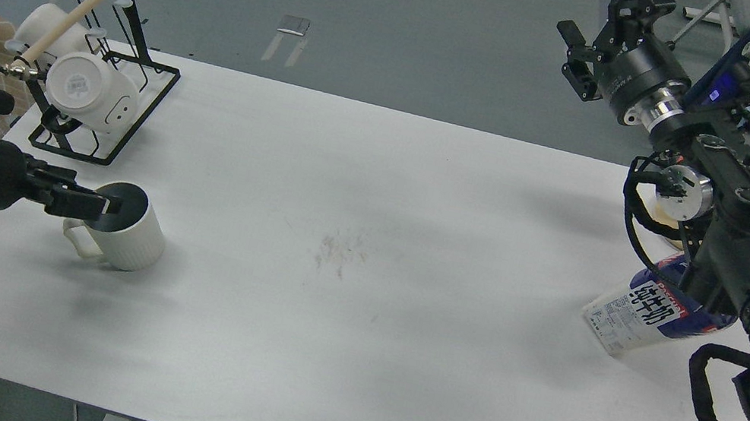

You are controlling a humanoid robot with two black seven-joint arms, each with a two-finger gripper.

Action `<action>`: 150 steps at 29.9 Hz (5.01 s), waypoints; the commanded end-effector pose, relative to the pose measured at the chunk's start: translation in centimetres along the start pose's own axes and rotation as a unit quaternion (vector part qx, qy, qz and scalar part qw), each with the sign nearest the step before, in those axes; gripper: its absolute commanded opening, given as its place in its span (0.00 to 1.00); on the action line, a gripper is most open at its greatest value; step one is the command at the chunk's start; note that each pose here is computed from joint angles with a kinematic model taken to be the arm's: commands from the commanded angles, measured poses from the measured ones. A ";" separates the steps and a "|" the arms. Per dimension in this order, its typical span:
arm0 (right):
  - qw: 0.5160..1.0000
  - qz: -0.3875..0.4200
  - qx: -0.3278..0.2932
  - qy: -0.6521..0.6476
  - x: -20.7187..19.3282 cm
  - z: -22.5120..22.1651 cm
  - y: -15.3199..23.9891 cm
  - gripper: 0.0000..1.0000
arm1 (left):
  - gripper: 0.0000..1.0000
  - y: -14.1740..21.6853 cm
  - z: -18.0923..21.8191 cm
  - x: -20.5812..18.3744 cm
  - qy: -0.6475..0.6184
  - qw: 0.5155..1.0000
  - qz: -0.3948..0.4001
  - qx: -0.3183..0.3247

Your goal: Place cup and milk with both arms

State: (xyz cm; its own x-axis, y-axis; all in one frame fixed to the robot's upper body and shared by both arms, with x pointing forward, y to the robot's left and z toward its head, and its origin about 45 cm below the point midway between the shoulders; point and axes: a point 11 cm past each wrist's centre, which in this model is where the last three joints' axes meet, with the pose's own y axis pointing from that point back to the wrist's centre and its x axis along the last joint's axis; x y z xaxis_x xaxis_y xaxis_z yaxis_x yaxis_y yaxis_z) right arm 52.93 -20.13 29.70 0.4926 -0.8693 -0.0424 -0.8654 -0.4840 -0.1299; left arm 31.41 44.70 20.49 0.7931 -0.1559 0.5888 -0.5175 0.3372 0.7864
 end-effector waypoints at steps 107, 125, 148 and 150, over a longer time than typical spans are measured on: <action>0.998 -0.017 0.054 0.032 -0.9 -6.9 -3.0 1.00 | 0.76 -15.0 23.8 11.0 -0.318 0.939 -0.043 -0.122; 0.997 -0.034 0.063 0.044 -1.8 -8.3 -3.7 1.00 | 0.93 -3.8 23.8 20.7 -0.131 0.961 0.092 -0.226; 0.821 -0.163 -0.076 0.541 5.1 -14.8 16.5 1.00 | 0.94 4.0 14.3 25.3 0.410 0.751 0.300 -0.422; 0.790 -0.147 -0.101 0.586 6.5 -14.3 20.9 1.00 | 0.94 3.8 14.4 25.2 0.411 0.751 0.298 -0.423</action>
State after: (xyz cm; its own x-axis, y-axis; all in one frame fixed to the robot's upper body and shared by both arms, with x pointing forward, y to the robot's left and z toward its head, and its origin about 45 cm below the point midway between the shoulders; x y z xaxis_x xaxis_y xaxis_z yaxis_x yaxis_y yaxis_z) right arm 40.77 -33.46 42.24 0.4069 -0.2488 0.8789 -0.7427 -0.6503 0.1597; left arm 44.84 28.70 41.21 0.6099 0.7641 0.2101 -0.7458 0.6431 -0.1740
